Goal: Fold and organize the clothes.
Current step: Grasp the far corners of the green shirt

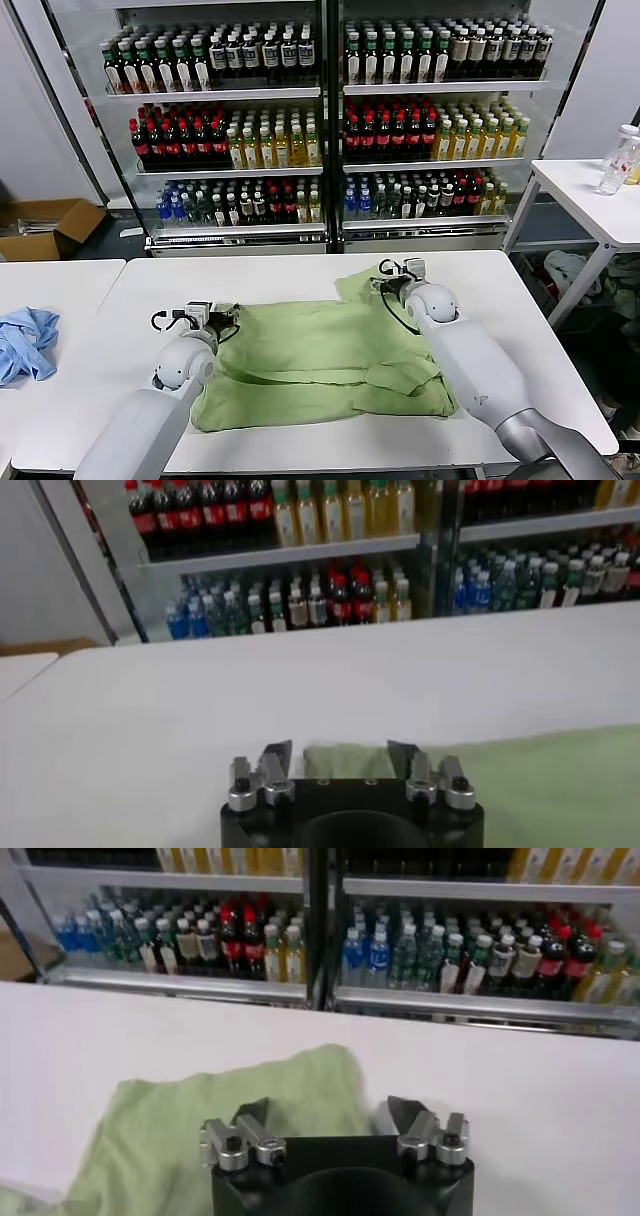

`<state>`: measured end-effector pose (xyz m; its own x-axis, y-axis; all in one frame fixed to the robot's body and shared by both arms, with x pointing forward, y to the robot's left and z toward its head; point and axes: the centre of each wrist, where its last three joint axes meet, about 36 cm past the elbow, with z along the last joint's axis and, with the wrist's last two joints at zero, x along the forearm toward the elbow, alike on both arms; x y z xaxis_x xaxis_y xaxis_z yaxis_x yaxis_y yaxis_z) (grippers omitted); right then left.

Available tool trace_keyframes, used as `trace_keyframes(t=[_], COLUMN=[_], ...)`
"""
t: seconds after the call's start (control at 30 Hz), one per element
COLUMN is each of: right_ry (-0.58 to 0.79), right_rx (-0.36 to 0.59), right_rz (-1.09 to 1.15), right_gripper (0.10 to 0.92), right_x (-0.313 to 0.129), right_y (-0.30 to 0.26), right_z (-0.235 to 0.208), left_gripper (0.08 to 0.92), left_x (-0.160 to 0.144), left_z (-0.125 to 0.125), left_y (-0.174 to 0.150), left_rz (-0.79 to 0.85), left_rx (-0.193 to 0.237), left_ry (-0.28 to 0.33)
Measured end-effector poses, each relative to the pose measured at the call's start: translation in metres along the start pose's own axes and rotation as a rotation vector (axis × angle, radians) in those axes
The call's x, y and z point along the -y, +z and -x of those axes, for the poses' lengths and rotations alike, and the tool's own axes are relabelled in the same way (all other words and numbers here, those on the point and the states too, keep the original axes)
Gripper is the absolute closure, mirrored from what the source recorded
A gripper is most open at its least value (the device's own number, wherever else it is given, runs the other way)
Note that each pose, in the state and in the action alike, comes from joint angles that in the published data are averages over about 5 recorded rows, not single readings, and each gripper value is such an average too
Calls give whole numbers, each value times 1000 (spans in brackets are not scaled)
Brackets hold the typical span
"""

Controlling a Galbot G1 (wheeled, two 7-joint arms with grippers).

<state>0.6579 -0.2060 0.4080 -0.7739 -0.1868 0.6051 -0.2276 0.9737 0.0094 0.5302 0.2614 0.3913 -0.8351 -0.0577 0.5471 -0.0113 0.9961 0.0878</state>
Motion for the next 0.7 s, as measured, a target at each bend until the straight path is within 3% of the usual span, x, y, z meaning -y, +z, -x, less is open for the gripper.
trace_keyframes(t=[0.27, 0.47, 0.57, 0.7], right_ry=[-23, -47, -60, -76], right_rx=[-6, 42, 82, 141], right_rz=[1, 5, 10, 23], right_gripper=[661, 834, 902, 915], right_x=[0, 0, 0, 4], right_y=[3, 5, 3, 1], right_z=[2, -5, -15, -35], left_gripper=[718, 878, 907, 909], left_x=[-7, -14, -18, -23], left_z=[0, -5, -11, -24], left_y=[9, 13, 13, 8], left_rz=[-31, -64, -86, -118], left_rx=[-31, -34, -20, 17], left_ry=[35, 53, 63, 86])
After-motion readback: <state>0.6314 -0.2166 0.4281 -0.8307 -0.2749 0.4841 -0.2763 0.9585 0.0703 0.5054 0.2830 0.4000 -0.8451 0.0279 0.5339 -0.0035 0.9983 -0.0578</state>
